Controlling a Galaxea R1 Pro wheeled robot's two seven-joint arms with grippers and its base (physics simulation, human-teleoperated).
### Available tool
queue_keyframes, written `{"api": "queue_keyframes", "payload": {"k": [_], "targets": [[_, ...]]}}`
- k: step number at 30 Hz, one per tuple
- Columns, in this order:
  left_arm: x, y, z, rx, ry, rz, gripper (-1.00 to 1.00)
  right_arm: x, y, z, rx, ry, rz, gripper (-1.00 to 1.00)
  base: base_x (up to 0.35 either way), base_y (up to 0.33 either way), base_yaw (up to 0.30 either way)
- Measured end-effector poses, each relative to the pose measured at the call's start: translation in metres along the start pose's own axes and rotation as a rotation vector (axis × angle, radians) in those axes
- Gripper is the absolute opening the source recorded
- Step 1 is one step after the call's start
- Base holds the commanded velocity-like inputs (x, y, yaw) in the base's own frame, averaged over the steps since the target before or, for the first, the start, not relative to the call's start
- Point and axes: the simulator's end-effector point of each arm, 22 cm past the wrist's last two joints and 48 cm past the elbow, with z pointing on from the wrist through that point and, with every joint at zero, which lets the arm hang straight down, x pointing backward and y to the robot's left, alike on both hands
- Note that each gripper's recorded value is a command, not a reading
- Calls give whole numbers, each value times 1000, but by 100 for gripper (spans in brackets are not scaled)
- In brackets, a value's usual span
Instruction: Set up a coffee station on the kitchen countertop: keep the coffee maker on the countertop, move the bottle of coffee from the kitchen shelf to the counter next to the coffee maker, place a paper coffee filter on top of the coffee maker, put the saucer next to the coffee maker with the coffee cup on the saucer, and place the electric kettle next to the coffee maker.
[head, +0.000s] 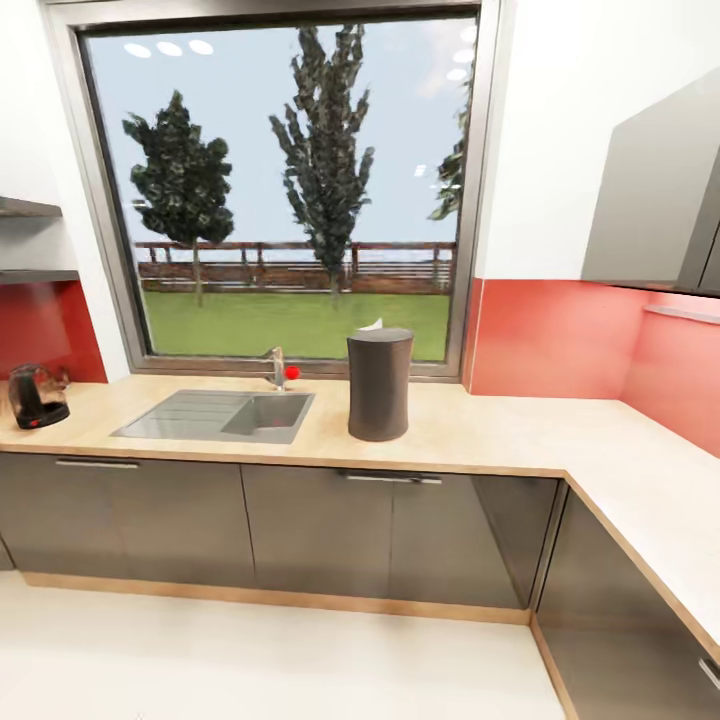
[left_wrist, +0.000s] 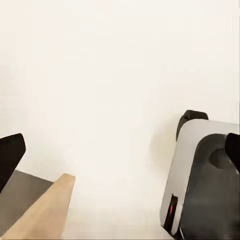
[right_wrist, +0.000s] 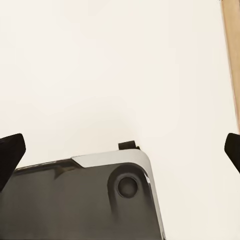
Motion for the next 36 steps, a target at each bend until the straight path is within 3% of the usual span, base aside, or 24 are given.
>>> {"api": "queue_keyframes", "payload": {"k": [5, 13, 36], "targets": [[37, 12, -3, -72, 50, 9, 100, 2, 0, 0, 1, 6, -3, 100, 0, 0, 202], [49, 20, -4, -139, 72, 11, 100, 5, 0, 0, 2, 15, -4, 100, 0, 0, 234], [55, 9, -4, -142, 83, 1, 100, 13, -3, 0, 10, 33, -4, 100, 0, 0, 222]]}}
